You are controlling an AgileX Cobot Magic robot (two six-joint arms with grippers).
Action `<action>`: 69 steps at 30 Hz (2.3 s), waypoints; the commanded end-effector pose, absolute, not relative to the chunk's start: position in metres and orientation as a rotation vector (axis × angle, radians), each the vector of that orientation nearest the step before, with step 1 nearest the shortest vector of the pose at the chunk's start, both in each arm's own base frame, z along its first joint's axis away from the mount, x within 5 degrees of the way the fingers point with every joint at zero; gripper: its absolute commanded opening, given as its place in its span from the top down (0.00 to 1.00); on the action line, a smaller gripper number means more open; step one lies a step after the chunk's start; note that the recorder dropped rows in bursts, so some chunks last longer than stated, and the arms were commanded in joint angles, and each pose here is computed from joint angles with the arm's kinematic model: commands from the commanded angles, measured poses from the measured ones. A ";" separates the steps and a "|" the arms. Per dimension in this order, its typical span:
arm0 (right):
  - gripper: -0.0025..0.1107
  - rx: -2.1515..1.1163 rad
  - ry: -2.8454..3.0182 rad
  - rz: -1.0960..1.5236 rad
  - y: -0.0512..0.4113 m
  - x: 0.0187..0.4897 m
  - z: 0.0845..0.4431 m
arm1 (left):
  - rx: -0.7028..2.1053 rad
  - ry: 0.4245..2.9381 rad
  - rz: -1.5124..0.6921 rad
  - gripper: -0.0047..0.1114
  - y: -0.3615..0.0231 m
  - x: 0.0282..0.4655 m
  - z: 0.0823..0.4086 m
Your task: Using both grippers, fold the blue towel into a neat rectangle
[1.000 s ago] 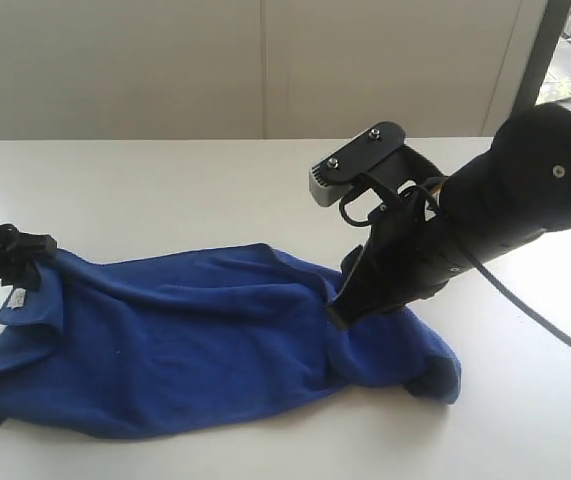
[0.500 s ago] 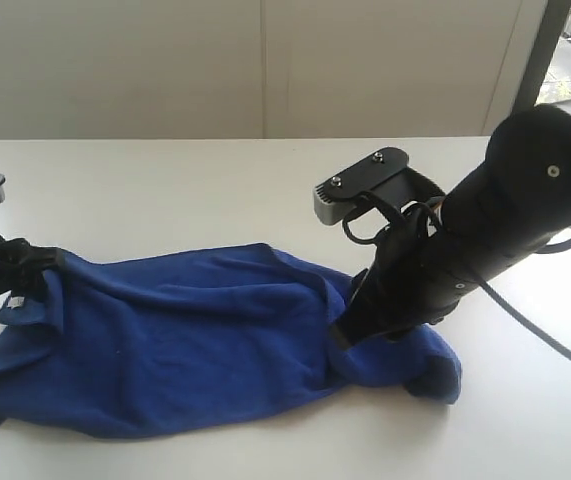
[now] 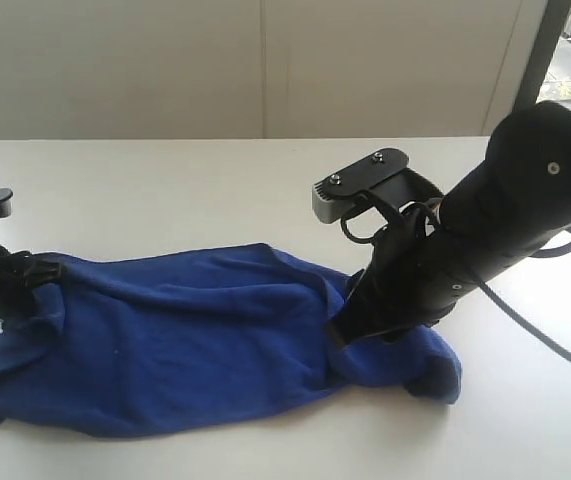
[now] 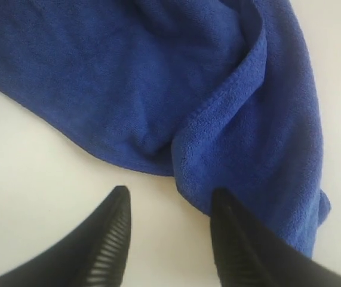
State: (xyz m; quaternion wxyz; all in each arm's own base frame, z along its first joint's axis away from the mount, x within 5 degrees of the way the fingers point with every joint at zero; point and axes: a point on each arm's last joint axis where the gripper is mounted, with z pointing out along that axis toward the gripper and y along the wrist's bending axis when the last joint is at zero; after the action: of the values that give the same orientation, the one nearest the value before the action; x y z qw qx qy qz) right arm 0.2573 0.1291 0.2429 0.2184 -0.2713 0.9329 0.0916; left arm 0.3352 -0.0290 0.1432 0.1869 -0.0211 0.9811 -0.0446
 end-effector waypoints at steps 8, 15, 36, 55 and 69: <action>0.56 -1.046 2.553 0.180 0.145 0.275 0.196 | -0.055 2.659 -0.133 0.86 -0.028 0.334 0.173; 0.56 -1.104 2.574 0.110 0.148 0.289 0.157 | -0.015 2.660 -0.119 0.86 -0.028 0.332 0.177; 0.98 -1.147 2.502 0.050 0.144 0.287 0.179 | 0.045 2.668 -0.105 0.86 -0.028 0.331 0.177; 0.98 -0.941 2.455 -0.754 0.090 0.294 0.261 | 0.305 2.442 -0.002 0.86 -0.025 0.308 0.250; 0.98 -0.639 2.441 -0.782 0.044 0.291 0.307 | 0.420 2.340 0.155 0.86 -0.016 0.274 0.298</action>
State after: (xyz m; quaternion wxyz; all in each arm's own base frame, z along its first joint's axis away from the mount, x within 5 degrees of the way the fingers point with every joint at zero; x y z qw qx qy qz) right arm 0.2918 0.0525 0.2996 0.2411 -0.2532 0.8940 -0.2803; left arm 0.2792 -0.0171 0.2909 0.3623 0.1628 0.9160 0.0559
